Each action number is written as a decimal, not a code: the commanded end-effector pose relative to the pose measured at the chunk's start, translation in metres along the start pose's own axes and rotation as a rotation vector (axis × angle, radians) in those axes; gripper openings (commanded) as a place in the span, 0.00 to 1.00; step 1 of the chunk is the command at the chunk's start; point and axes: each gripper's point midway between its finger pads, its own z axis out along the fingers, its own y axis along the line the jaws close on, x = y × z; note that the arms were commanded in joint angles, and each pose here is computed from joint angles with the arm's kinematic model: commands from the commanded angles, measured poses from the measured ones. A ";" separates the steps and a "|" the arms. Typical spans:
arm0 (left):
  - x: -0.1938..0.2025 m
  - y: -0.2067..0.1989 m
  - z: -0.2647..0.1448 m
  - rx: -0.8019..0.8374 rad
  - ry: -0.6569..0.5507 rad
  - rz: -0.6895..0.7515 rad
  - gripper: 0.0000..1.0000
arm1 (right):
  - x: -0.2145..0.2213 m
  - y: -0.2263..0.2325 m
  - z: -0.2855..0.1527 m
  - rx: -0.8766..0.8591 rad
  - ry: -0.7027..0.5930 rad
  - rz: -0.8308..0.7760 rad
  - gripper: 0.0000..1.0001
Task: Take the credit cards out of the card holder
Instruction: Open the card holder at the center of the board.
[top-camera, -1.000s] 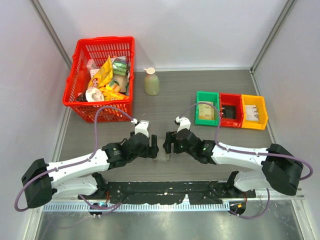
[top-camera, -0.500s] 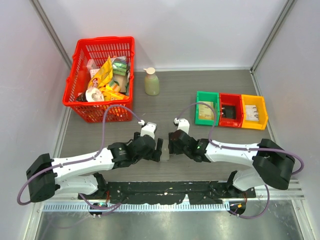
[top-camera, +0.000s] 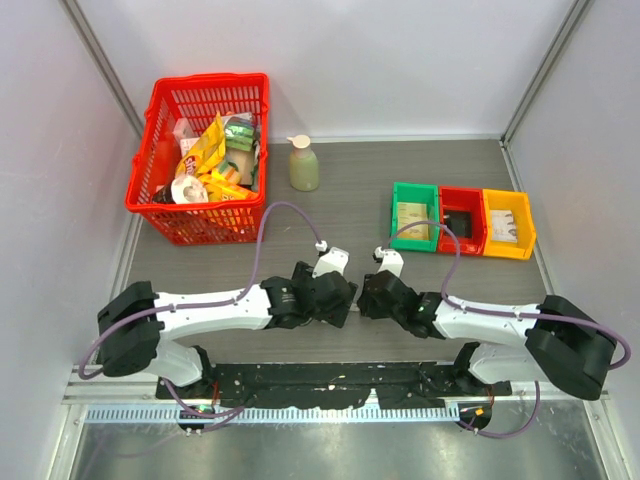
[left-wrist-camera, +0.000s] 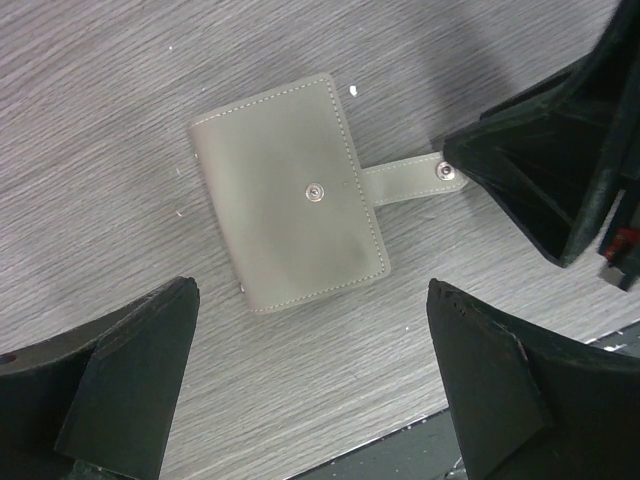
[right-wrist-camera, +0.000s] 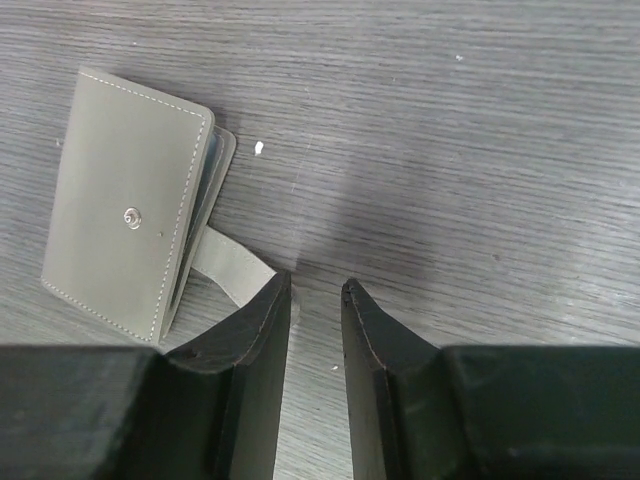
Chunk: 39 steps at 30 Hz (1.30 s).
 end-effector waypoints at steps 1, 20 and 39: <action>-0.003 0.003 0.003 -0.067 0.011 0.010 1.00 | -0.019 0.025 -0.005 -0.146 -0.070 0.112 0.32; 0.007 -0.001 0.026 -0.134 0.038 -0.021 0.95 | -0.006 0.040 -0.002 -0.297 -0.002 0.241 0.04; 0.004 0.018 0.040 -0.309 0.052 0.091 0.80 | -0.002 0.024 0.000 -0.260 0.000 0.248 0.01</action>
